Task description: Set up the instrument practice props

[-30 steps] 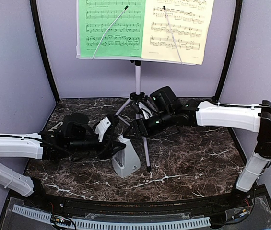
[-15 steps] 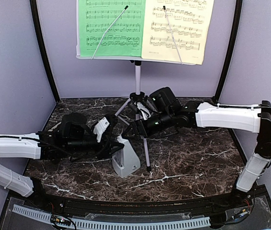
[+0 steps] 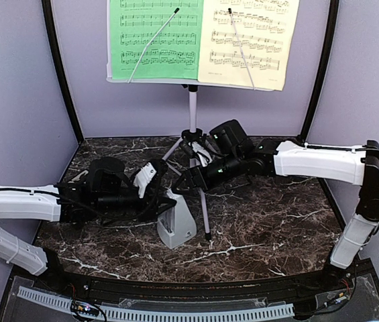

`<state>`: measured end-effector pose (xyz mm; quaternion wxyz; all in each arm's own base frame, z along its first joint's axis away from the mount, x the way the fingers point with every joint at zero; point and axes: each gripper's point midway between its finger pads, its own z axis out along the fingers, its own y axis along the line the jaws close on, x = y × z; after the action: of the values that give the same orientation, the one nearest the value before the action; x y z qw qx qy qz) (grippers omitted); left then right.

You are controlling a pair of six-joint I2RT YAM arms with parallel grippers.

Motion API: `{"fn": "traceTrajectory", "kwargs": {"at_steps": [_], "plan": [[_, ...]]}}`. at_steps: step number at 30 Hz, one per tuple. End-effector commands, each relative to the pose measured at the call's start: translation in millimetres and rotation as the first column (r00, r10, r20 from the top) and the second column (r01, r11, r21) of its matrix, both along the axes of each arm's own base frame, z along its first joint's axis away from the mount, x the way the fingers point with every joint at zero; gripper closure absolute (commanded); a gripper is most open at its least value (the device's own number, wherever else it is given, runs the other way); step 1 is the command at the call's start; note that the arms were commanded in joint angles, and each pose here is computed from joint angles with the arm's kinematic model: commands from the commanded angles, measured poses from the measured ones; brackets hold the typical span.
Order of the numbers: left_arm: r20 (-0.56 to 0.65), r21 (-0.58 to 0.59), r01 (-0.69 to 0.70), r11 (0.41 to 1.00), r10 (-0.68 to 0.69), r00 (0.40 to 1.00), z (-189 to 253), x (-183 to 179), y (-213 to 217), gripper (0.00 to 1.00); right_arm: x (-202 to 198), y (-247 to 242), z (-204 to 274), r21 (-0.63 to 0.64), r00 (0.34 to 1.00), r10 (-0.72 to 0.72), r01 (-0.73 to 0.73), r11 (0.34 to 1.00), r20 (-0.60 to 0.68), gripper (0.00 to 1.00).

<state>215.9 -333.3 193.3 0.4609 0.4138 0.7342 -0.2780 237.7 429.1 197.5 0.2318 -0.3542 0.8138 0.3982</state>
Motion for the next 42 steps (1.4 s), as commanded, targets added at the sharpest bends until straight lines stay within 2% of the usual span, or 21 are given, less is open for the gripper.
{"fn": "traceTrajectory", "kwargs": {"at_steps": [1, 2, 5, 8, 10, 15, 18, 21, 24, 26, 31, 38, 42], "plan": [[-0.026, -0.027, -0.039, 0.999, 0.038, 0.999, 3, 10, -7, 0.59, -4, -5, -2, -0.066, 1.000, 0.004, -0.006, 0.998, -0.021, 0.16], [-0.030, -0.037, -0.043, 0.998, 0.042, 0.999, 4, 11, -7, 0.55, -3, -3, 10, -0.043, 1.000, -0.001, 0.000, 0.999, -0.008, 0.15], [-0.041, -0.062, -0.052, 0.997, 0.050, 0.998, 12, 9, -5, 0.33, 0, -4, 39, 0.010, 0.999, -0.030, 0.030, 1.000, 0.025, 0.10], [-0.046, -0.087, -0.070, 0.994, 0.066, 0.997, 24, 6, 2, 0.17, 0, -10, 50, 0.033, 0.997, -0.068, 0.066, 0.997, 0.038, 0.04], [-0.053, -0.096, -0.086, 0.992, 0.081, 0.995, 31, 3, 9, 0.13, -1, -14, 53, 0.035, 0.995, -0.093, 0.092, 0.995, 0.045, 0.01], [-0.167, -0.089, -0.254, 0.963, 0.237, 0.957, 32, 8, 38, 0.12, -2, -21, 50, 0.029, 0.986, -0.164, 0.162, 0.986, 0.044, 0.00], [-0.293, -0.053, -0.394, 0.917, 0.363, 0.884, 26, 18, 60, 0.12, -10, -14, 45, 0.018, 0.984, -0.177, 0.176, 0.984, 0.034, 0.00], [-0.390, 0.000, -0.519, 0.854, 0.478, 0.787, 19, 28, 82, 0.12, -18, -7, 40, 0.009, 0.981, -0.192, 0.192, 0.981, 0.019, 0.00], [-0.441, 0.012, -0.582, 0.813, 0.527, 0.727, 14, 33, 94, 0.12, -25, 4, 22, -0.043, 0.980, -0.196, 0.198, 0.979, 0.029, 0.00], [-0.451, -0.001, -0.598, 0.801, 0.533, 0.715, 9, 33, 99, 0.12, -25, 9, 16, -0.085, 0.975, -0.216, 0.220, 0.972, 0.055, 0.00], [-0.479, -0.033, -0.682, 0.731, 0.588, 0.652, -4, 40, 125, 0.12, -12, 15, -2, -0.183, 0.938, -0.312, 0.336, 0.924, 0.150, 0.00], [-0.479, -0.055, -0.670, 0.741, 0.569, 0.669, -4, 32, 135, 0.12, -17, 30, -30, -0.251, 0.901, -0.367, 0.419, 0.873, 0.230, 0.00], [-0.468, -0.068, -0.657, 0.750, 0.558, 0.685, -1, 27, 139, 0.13, -20, 33, -43, -0.265, 0.898, -0.370, 0.427, 0.865, 0.239, 0.08]]}}
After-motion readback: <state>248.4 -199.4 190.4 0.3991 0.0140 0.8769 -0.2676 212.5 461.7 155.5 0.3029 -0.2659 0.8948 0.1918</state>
